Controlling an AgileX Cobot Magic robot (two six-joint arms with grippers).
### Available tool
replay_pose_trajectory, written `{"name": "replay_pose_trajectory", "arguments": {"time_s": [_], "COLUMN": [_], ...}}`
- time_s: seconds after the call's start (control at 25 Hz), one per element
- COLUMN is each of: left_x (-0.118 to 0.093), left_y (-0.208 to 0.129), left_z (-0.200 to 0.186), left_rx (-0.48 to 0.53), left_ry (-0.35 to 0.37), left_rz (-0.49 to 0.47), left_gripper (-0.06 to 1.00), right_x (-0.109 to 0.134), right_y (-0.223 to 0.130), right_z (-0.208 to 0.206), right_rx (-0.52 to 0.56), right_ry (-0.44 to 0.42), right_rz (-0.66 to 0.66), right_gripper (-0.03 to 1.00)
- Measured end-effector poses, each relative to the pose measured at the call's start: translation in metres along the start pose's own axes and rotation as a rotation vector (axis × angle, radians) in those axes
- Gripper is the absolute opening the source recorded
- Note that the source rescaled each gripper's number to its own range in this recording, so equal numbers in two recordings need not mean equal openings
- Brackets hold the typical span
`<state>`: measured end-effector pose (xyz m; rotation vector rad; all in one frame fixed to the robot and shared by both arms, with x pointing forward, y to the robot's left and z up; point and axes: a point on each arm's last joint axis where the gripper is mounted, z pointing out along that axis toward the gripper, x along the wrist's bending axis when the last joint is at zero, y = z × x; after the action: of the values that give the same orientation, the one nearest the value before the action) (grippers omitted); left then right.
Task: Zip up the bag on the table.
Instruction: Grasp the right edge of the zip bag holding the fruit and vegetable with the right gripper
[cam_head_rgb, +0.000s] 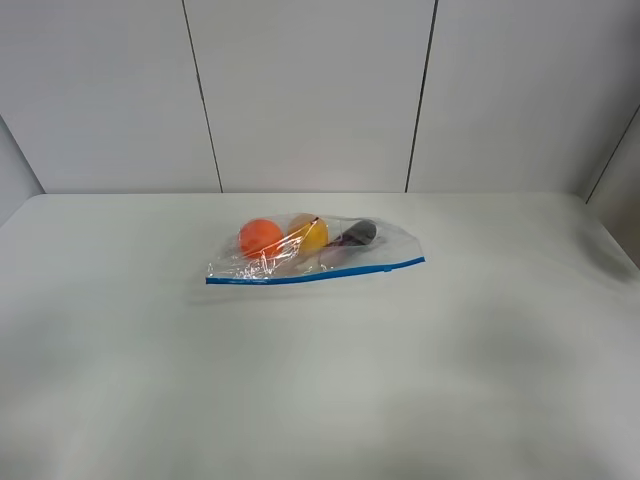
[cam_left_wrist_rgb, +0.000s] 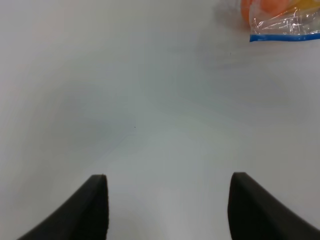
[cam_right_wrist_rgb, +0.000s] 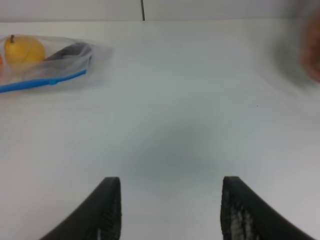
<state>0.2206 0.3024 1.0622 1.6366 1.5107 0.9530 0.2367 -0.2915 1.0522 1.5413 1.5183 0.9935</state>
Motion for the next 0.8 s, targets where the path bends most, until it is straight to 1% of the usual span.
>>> {"name": "replay_pose_trajectory", "arguments": {"time_s": [0.8], "left_x": [0.0], "left_y": [0.0], "left_z": [0.0], "left_rx": [0.0], "left_ry": [0.0], "left_rz": [0.0], "left_gripper": [0.9], "right_x": [0.0], "right_y": [0.0], "right_z": [0.0], "right_rx": [0.0], "right_ry": [0.0], "right_rz": [0.0], "right_gripper": [0.64]}}
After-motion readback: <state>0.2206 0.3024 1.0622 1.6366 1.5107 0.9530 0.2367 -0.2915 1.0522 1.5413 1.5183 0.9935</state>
